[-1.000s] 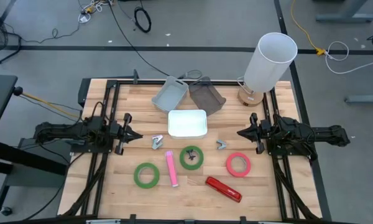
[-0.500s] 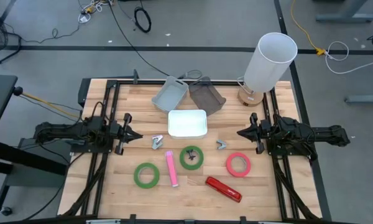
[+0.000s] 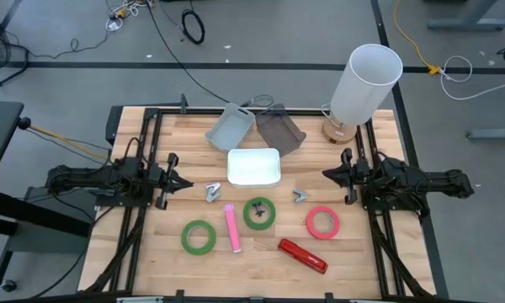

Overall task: Pick and place Stapler, Stapler remover, tape
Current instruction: Put the pink tape into the white bin

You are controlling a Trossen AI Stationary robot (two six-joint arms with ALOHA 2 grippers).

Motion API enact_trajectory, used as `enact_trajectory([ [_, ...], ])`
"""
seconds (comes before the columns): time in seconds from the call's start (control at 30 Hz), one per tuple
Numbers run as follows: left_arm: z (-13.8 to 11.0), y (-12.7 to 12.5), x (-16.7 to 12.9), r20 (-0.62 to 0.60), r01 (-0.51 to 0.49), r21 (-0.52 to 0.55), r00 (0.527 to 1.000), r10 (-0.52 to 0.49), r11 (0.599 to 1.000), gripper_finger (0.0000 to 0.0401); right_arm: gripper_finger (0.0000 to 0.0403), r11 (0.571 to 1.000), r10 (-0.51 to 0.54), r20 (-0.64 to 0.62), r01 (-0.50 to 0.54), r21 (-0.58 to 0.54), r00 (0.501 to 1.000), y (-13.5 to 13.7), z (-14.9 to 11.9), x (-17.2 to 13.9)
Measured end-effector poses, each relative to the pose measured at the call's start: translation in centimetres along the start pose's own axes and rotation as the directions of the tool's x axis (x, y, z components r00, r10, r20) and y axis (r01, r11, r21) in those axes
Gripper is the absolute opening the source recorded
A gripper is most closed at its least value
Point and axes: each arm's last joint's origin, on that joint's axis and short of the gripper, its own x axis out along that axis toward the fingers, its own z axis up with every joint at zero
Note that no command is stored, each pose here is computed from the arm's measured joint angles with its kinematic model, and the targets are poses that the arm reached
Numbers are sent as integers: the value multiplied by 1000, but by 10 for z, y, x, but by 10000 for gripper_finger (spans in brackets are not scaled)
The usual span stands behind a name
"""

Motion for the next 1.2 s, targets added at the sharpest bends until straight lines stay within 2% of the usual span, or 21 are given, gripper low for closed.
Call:
enact_trajectory([
  [0.43, 0, 0, 0, 0, 0, 0, 1000, 0, 1000, 7, 4, 999, 16, 209, -24, 35, 978, 1, 20, -2],
  [0.77, 0, 0, 0, 0, 0, 0, 1000, 0, 1000, 7, 4, 999, 18, 247, -24, 22, 969, 2, 34, -5],
  [1.2, 0, 0, 0, 0, 0, 1, 1000, 0, 1000, 7, 4, 998, -59, 235, 54, 27, 970, 2, 75, -16],
])
